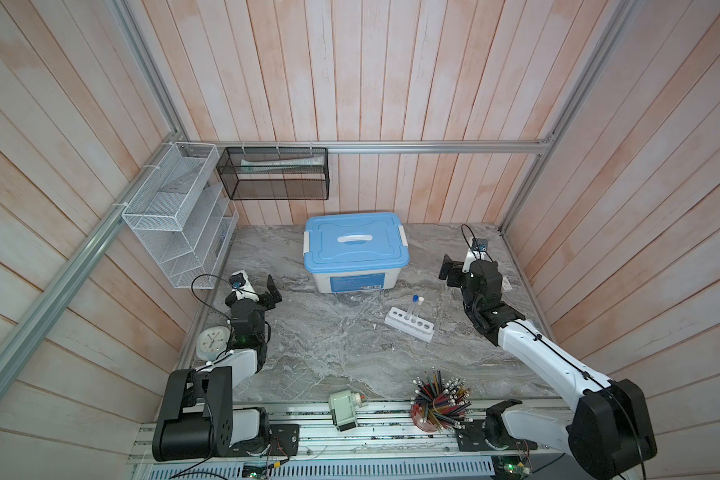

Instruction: Organize the chemistry lab equipment

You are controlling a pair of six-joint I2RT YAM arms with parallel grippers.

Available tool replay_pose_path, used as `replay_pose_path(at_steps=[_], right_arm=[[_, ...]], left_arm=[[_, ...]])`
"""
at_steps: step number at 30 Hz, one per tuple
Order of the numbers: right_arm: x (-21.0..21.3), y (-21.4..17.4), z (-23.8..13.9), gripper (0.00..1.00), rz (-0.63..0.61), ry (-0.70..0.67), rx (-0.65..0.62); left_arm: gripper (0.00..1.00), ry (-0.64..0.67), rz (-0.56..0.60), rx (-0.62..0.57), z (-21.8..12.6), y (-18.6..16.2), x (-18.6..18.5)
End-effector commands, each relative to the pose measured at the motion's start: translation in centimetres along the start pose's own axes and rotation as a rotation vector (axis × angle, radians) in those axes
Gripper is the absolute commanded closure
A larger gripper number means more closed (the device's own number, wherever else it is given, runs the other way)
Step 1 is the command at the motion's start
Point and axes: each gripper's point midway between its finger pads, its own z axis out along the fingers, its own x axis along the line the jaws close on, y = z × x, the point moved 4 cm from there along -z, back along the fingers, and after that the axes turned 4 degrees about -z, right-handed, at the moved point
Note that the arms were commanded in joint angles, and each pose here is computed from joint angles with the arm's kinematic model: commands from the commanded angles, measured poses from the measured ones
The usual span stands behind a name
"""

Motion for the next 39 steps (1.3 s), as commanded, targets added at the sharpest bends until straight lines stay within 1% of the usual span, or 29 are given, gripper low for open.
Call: replay_pose_path(at_steps=[1,4,9,12,15,17,18,20,22,25,28,31,33,35,36,37,39], right_arm=[[-3.1,-0.4,-0.6,0.02,0.007,-0.147,-0.105],[-5.0,-2.8,-0.9,0.02,0.018,-0.188,-0.131],[-7.6,-6.3,-1.0,0.02,0.056,-0.255,-0.094],[-8.2,-7.8,-1.3,0.02,0.063,-0.258,-0.1],[-8.6,-9.2,-1.6,0.02,0.056,-0.263,-0.115],[-8.7,-9.8,-1.7,0.02,0.054,-0.251,-0.13],[-8.9,-10.2,-1.7,0.02,0.058,-0.252,-0.136],[-9.0,-10.1,-1.6,0.02,0.061,-0.255,-0.158],[-8.6,-10.0,-1.1,0.02,0.019,-0.229,-0.141],[-8.3,-9.9,-0.8,0.02,-0.013,-0.206,-0.161],[-8.6,-10.5,-0.3,0.02,-0.009,-0.203,-0.168],[-8.5,-10.7,0.3,0.04,-0.011,-0.196,-0.175],[-8.5,-10.9,0.5,0.04,-0.006,-0.174,-0.15],[-8.4,-11.8,1.1,0.04,0.002,-0.121,-0.114],[-8.9,-11.8,1.3,0.04,0.021,-0.147,-0.136],[-8.9,-11.7,1.1,0.03,0.019,-0.143,-0.161],[-8.9,-11.8,1.4,0.03,0.023,-0.14,-0.137]], left_arm=[[0.0,-0.065,0.029,-0.034,-0.1,1.0,-1.0],[0.0,-0.072,0.042,-0.031,-0.4,0.9,-1.2],[0.0,-0.082,0.064,-0.041,-1.1,0.7,-1.6],[0.0,-0.078,0.088,-0.023,-1.0,0.4,-1.8],[0.0,-0.064,0.154,0.006,-1.0,-0.6,-2.1],[0.0,-0.056,0.157,0.019,-0.9,-1.6,-1.8],[0.0,-0.047,0.149,0.008,-1.0,-2.0,-1.5],[0.0,-0.069,0.151,0.002,-1.1,-3.0,-1.5],[0.0,-0.086,0.157,0.001,-1.1,-3.7,-1.6],[0.0,-0.069,0.142,-0.001,-0.9,-4.2,-1.1],[0.0,-0.09,0.141,0.007,-0.6,-4.6,-1.1],[0.0,-0.117,0.154,0.042,-0.2,-4.9,-1.5],[0.0,-0.129,0.159,0.053,-0.1,-5.1,-1.6],[0.0,-0.156,0.164,0.08,0.5,-5.2,-1.9],[0.0,-0.161,0.16,0.082,0.5,-5.2,-1.9],[0.0,-0.168,0.154,0.083,0.4,-5.2,-1.8],[0.0,-0.169,0.155,0.082,0.4,-5.2,-1.7]])
